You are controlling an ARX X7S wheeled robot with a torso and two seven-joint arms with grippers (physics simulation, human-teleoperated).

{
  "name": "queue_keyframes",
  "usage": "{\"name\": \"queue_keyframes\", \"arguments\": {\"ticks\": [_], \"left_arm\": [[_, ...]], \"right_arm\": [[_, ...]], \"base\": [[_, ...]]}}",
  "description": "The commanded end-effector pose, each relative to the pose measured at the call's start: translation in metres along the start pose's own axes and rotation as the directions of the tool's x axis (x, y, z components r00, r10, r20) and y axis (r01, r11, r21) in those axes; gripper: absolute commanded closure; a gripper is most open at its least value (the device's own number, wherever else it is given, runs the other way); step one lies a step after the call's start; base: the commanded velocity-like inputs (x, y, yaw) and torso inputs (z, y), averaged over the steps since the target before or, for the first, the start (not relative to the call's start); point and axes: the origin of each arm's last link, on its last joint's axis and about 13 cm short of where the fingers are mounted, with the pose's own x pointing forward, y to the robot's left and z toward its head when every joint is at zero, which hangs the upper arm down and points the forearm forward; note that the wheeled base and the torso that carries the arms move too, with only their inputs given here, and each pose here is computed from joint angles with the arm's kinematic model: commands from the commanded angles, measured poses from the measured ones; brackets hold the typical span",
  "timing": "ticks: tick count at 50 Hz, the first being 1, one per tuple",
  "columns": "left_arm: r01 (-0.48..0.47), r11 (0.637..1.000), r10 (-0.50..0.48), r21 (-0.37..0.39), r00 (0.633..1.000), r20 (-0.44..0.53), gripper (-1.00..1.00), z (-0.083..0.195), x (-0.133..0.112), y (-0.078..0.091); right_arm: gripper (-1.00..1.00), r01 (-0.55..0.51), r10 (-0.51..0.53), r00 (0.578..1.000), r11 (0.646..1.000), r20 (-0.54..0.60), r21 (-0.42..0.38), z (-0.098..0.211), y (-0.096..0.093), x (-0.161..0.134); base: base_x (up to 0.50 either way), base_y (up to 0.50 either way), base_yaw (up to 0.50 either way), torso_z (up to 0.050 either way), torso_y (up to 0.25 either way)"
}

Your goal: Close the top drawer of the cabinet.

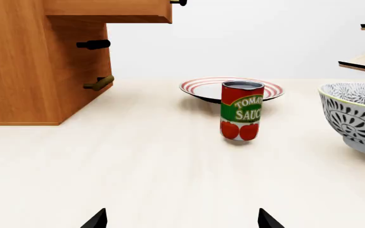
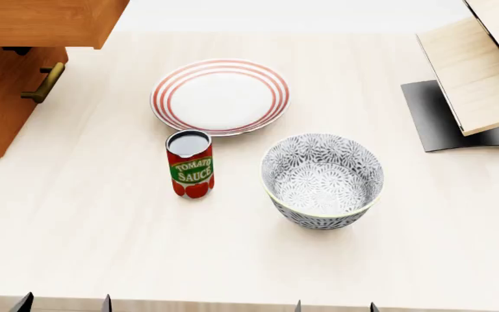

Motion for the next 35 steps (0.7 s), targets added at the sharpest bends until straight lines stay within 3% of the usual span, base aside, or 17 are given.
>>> {"name": "queue_keyframes", "arguments": {"ticks": [1, 7, 13, 16, 19, 20, 23, 25, 28, 31, 35], "left_arm": [[0.0, 1.0, 0.0, 0.0, 1.0, 0.0, -1.0, 0.001, 0.0, 0.0], [0.013, 1.0, -0.013, 0.024, 1.0, 0.015, -1.0, -0.004, 0.011, -0.007], [0.0, 0.999, -0.002, -0.039, 0.999, -0.037, -1.0, -0.001, 0.02, -0.003], [-0.005, 0.996, -0.002, -0.091, 0.997, -0.076, -1.0, 0.027, 0.024, -0.006], [-0.01, 0.996, 0.004, -0.089, 0.997, -0.072, -1.0, 0.047, 0.024, -0.007], [0.001, 0.993, -0.003, -0.116, 1.0, -0.015, -1.0, 0.082, 0.029, -0.008], [0.039, 0.989, -0.048, -0.142, 0.997, -0.055, -1.0, 0.129, 0.034, -0.009], [0.033, 0.992, -0.032, -0.124, 0.999, 0.014, -1.0, 0.164, 0.042, -0.01], [0.037, 0.993, -0.03, -0.113, 0.998, 0.056, -1.0, 0.194, 0.049, -0.012], [0.055, 0.991, -0.048, -0.121, 0.997, 0.057, -1.0, 0.213, 0.054, -0.014], [0.054, 0.993, -0.047, -0.104, 0.997, 0.068, -1.0, 0.224, 0.06, -0.016]], "right_arm": [[-1.0, 0.0, 0.0, 1.0, 1.0, 0.0, 0.0, 0.001, 0.0, 0.0], [-1.0, -0.013, 0.013, 1.0, 1.0, 0.001, 0.006, -0.01, -0.003, 0.02], [-1.0, 0.009, -0.009, 1.0, 1.0, -0.021, 0.009, -0.008, -0.003, 0.024], [-1.0, 0.037, -0.035, 0.999, 0.998, -0.035, 0.06, 0.018, -0.004, 0.028], [-1.0, 0.01, -0.008, 1.0, 0.997, -0.015, 0.074, 0.037, -0.003, 0.03], [-1.0, 0.022, -0.023, 1.0, 0.998, 0.02, 0.065, 0.067, -0.002, 0.033], [-1.0, -0.004, 0.002, 0.999, 0.997, 0.034, 0.072, 0.122, 0.0, 0.035], [-1.0, -0.013, 0.012, 1.0, 0.998, 0.026, 0.064, 0.154, -0.001, 0.043], [-1.0, 0.011, -0.012, 0.998, 1.0, 0.065, 0.015, 0.182, 0.0, 0.05], [-1.0, 0.004, -0.006, 0.996, 1.0, 0.09, 0.015, 0.203, 0.001, 0.053], [-1.0, -0.001, 0.0, 0.995, 1.0, 0.1, 0.007, 0.219, 0.002, 0.057]], "base": [[0.0, 0.0, 0.0, 0.0, 0.0], [0.0, 0.0, 0.0, 0.0, 0.0], [0.0, 0.0, 0.0, 0.0, 0.0], [0.0, 0.0, 0.0, 0.0, 0.0], [0.0, 0.0, 0.0, 0.0, 0.0], [0.0, 0.0, 0.0, 0.0, 0.0], [0.0, 0.0, 0.0, 0.0, 0.0], [0.0, 0.0, 0.0, 0.0, 0.0], [0.0, 0.0, 0.0, 0.0, 0.0], [0.0, 0.0, 0.0, 0.0, 0.0], [0.0, 0.0, 0.0, 0.0, 0.0]]}}
